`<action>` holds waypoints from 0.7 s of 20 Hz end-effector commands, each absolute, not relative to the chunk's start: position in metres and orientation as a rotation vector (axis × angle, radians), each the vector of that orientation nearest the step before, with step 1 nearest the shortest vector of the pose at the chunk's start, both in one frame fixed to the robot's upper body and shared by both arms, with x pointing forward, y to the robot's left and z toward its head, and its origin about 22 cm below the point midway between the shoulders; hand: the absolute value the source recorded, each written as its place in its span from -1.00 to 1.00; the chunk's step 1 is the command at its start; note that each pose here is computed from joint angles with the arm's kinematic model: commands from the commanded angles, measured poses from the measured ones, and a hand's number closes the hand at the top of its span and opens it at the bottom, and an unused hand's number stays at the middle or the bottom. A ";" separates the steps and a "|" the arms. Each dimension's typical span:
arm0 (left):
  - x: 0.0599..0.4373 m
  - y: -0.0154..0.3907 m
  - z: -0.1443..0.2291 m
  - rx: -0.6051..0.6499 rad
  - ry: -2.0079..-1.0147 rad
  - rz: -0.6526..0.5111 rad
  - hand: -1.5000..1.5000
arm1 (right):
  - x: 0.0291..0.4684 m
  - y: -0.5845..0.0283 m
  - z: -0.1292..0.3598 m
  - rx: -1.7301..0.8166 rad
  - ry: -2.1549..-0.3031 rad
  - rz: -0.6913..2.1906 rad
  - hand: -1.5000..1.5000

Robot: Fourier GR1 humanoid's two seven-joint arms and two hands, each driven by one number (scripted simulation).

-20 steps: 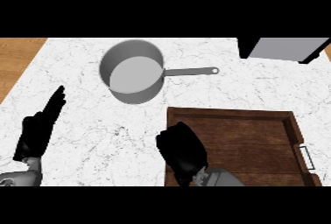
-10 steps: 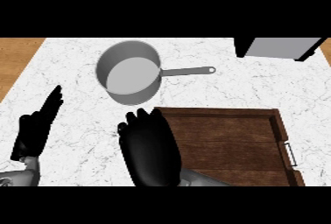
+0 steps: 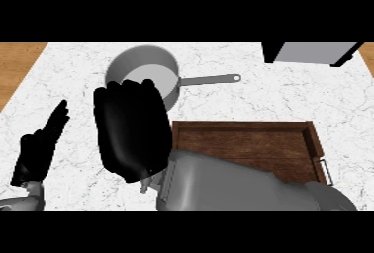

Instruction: Pick the lemon from the tray and place it in the pot

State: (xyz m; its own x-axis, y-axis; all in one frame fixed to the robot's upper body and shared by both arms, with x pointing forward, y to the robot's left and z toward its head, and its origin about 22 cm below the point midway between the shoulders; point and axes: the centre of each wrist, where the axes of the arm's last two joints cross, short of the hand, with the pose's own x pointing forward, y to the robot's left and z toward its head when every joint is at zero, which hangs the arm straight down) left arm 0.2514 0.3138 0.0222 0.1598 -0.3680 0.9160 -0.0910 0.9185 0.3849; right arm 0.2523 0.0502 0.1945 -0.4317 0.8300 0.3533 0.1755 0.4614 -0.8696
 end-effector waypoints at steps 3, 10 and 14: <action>0.243 0.306 0.029 0.396 -1.408 -0.194 0.00 | 0.300 0.066 0.220 -0.823 -1.886 0.863 1.00; 0.244 0.325 0.027 0.407 -1.403 -0.204 0.00 | 0.353 0.064 0.219 -0.860 -1.883 0.880 1.00; 0.260 0.304 0.029 0.390 -1.413 -0.206 0.00 | 0.382 0.053 0.218 -0.839 -1.861 0.903 1.00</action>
State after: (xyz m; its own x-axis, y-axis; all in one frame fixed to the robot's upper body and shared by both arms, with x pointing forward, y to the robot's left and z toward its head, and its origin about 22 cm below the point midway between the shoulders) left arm 0.2529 0.3139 0.0243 0.1556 -0.3683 0.9166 -0.0971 0.9177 0.3852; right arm 0.3570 0.0612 0.2151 -0.3966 0.8233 0.4060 0.1981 0.5086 -0.8379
